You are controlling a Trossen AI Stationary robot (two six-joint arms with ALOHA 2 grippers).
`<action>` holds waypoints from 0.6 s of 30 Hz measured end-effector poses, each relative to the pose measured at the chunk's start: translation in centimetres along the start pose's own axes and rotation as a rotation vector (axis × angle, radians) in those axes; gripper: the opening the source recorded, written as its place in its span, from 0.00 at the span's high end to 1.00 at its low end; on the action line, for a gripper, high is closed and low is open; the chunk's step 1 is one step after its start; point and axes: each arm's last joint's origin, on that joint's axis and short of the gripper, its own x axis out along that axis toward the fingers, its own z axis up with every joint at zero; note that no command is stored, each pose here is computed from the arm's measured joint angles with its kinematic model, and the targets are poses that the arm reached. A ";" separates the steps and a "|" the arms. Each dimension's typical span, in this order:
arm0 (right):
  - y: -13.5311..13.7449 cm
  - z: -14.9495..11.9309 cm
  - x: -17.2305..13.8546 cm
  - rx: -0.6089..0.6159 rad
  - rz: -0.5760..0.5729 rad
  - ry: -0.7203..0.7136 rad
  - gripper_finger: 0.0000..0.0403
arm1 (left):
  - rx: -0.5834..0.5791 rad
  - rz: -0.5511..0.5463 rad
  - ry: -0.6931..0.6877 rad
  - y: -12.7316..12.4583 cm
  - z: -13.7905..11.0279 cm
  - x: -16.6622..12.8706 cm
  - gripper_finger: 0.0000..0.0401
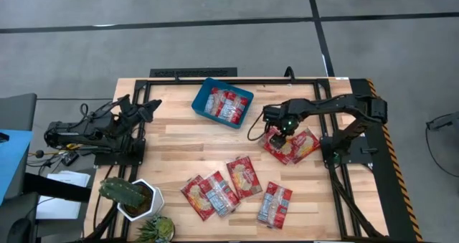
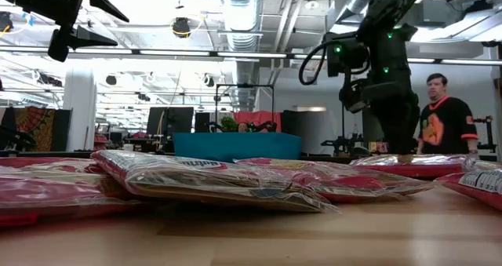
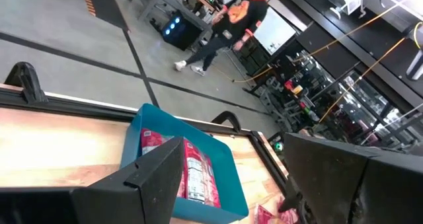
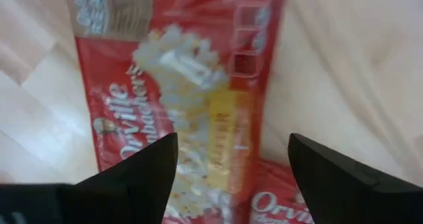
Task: Sort popcorn bags into baskets
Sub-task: Put the red popcorn bag into the blue bin
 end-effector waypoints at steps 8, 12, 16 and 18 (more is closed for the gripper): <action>0.0 0.3 2.4 -0.037 -0.003 0.091 0.41 | 0.000 0.001 0.000 0.0 0.0 0.0 0.38; 0.1 0.5 2.7 -0.039 0.021 0.098 0.66 | -0.001 0.002 0.000 0.0 0.0 0.0 0.38; 0.2 0.4 2.3 -0.043 0.034 0.083 0.93 | -0.002 0.002 -0.001 0.0 0.0 0.0 0.38; 0.2 0.3 1.9 -0.038 0.040 0.067 0.96 | -0.003 0.004 -0.002 0.0 0.0 0.0 0.38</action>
